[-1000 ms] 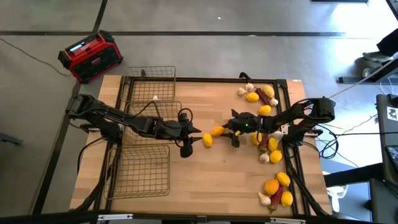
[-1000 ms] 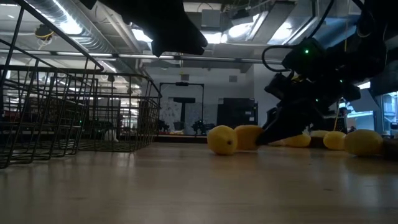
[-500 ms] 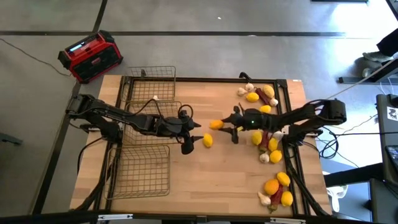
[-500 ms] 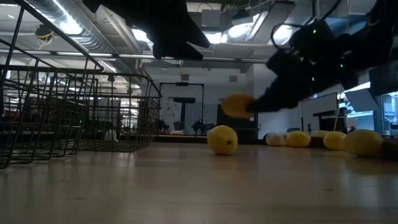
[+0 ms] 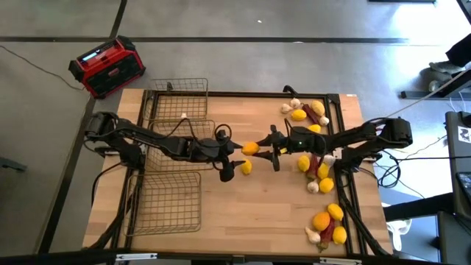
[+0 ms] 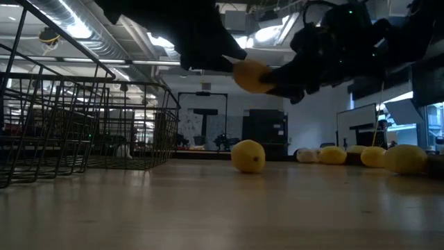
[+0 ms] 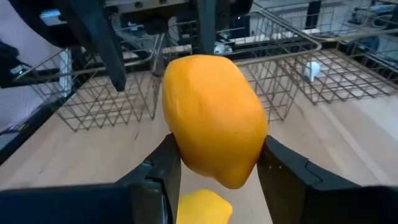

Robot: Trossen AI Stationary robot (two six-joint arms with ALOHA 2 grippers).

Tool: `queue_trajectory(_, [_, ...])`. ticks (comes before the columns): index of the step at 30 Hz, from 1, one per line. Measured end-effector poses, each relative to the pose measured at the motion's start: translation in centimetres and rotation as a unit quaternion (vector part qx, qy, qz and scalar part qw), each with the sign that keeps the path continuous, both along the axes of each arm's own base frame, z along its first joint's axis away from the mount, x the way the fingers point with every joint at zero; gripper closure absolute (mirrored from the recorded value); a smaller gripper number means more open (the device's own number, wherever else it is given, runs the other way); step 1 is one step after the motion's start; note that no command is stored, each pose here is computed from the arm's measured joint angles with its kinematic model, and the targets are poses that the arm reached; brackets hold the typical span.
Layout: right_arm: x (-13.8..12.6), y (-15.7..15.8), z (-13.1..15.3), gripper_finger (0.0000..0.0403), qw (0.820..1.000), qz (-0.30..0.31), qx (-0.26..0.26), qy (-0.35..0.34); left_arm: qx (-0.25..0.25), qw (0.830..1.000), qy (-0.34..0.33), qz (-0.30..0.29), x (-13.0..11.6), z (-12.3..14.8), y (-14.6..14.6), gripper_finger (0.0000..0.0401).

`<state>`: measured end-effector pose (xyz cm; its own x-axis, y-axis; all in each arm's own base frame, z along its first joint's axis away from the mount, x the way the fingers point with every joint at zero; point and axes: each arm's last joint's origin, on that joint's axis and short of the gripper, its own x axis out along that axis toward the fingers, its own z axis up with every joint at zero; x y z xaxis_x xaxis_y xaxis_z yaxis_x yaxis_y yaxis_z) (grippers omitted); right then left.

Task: Sort produce into baskets
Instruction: Put the lemon in the middle wire basket

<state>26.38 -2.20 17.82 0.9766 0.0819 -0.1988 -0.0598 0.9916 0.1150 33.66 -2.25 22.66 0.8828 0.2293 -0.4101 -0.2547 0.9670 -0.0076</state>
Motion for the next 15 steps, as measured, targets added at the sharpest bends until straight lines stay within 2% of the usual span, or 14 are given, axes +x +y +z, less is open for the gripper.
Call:
queue_trajectory(8, [0.5, 0.4, 0.3, 0.0242, 1.000, -0.019, -0.009, 0.015, -0.009, 1.000, -0.016, 0.014, 0.1, 0.2, 0.3, 0.0122])
queue_trajectory(15, [0.7, 0.6, 1.2, 0.0242, 1.000, 0.012, 0.008, -0.021, -0.001, 1.000, -0.008, 0.030, 0.1, 0.0, 0.8, 0.0122])
